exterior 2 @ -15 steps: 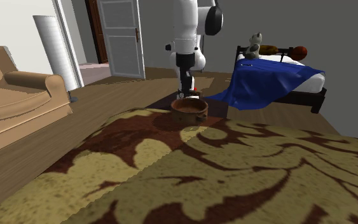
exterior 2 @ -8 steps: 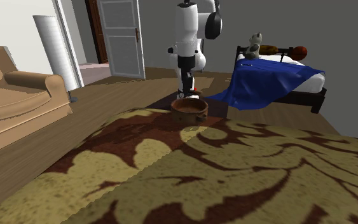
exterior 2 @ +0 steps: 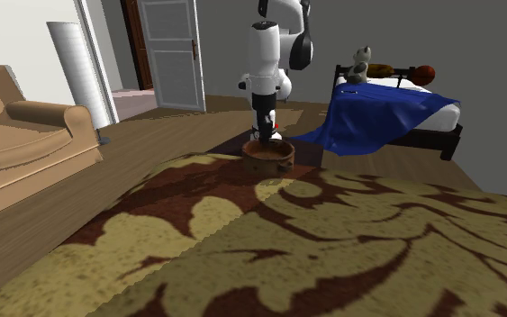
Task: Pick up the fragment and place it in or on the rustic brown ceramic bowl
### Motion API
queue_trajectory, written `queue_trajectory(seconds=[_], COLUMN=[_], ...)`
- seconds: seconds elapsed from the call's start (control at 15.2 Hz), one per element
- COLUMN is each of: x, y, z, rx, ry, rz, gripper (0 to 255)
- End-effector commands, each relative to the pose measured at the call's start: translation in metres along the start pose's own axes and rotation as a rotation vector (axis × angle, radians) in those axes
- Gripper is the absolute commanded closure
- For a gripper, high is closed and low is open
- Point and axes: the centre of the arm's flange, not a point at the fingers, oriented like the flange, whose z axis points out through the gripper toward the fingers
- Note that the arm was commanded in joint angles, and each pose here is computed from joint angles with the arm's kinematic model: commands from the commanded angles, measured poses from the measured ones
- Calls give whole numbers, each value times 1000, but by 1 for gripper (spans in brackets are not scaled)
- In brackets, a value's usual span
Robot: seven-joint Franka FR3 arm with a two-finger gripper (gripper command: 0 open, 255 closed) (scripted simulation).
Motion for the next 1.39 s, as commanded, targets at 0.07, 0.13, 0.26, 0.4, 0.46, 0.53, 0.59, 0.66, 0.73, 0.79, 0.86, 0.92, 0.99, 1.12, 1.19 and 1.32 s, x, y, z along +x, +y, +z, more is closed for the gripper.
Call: queue_trajectory(seconds=[0.07,0.13,0.26,0.4,0.46,0.53,0.59,0.66,0.73,0.79,0.86,0.92,0.99,1.12,1.19,1.32], x=[1,1,1,1,1,1,1,1,1,1,1,1,1,1,1,1], y=[-1,-1,-1,-1,-1,-1,-1,-1,-1,-1,-1,-1,-1,-1,-1,-1], z=[18,18,18,18,18,18,18,18,18,18,18,18,18,-8,-21,-32], rx=[1,1,1,1,1,1,1,1,1,1,1,1,1,1,1,1], ry=[0,0,0,0,0,0,0,0,0,0,0,0,0,0,0,0], rz=[0,0,0,0,0,0,0,0,0,0,0,0,0,0,0,0], gripper=[255,255,255,255,255,255,255,0,0,0,0,0,0,0,0,0])
